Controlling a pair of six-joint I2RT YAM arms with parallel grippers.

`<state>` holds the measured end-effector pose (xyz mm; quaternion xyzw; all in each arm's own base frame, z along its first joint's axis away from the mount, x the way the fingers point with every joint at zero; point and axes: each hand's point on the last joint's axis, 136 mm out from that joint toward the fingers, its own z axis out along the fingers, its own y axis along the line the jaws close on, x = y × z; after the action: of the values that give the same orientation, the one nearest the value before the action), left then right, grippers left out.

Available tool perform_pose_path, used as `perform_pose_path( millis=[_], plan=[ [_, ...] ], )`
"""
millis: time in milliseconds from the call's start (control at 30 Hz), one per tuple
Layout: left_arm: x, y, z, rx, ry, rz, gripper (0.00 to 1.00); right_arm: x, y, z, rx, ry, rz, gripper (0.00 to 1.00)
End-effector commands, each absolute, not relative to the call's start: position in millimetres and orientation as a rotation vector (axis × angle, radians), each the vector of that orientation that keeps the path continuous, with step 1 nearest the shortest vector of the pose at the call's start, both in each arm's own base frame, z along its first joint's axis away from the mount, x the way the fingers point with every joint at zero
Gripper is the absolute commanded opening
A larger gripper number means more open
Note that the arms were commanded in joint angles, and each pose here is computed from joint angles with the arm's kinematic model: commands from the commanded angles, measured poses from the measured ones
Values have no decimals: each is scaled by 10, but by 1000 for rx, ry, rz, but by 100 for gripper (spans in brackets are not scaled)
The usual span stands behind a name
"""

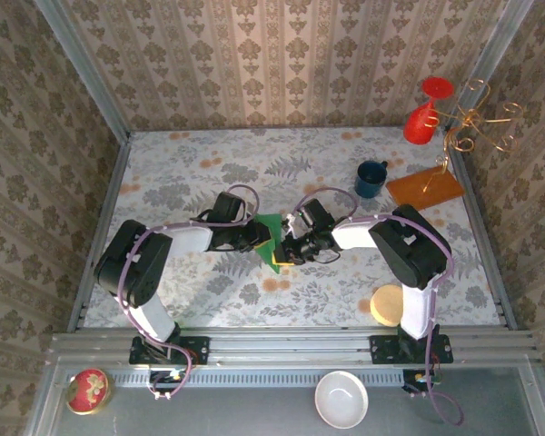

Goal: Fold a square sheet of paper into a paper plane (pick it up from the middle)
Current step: Fourth fold the wing at the center of the table.

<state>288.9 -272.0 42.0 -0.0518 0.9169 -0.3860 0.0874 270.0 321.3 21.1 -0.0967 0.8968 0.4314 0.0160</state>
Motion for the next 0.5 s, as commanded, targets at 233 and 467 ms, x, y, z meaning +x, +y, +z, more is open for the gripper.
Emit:
perform_pose_path(
  millis=[233,467],
  plan=[
    [2880,-2659,458,-114,2741,-1091,34,2711,3035,47,-278,2846,1188,14],
    [2870,-2656,389,-132,2762,-1084,44,2725,3037,62,-285,2841,1186,15]
  ],
)
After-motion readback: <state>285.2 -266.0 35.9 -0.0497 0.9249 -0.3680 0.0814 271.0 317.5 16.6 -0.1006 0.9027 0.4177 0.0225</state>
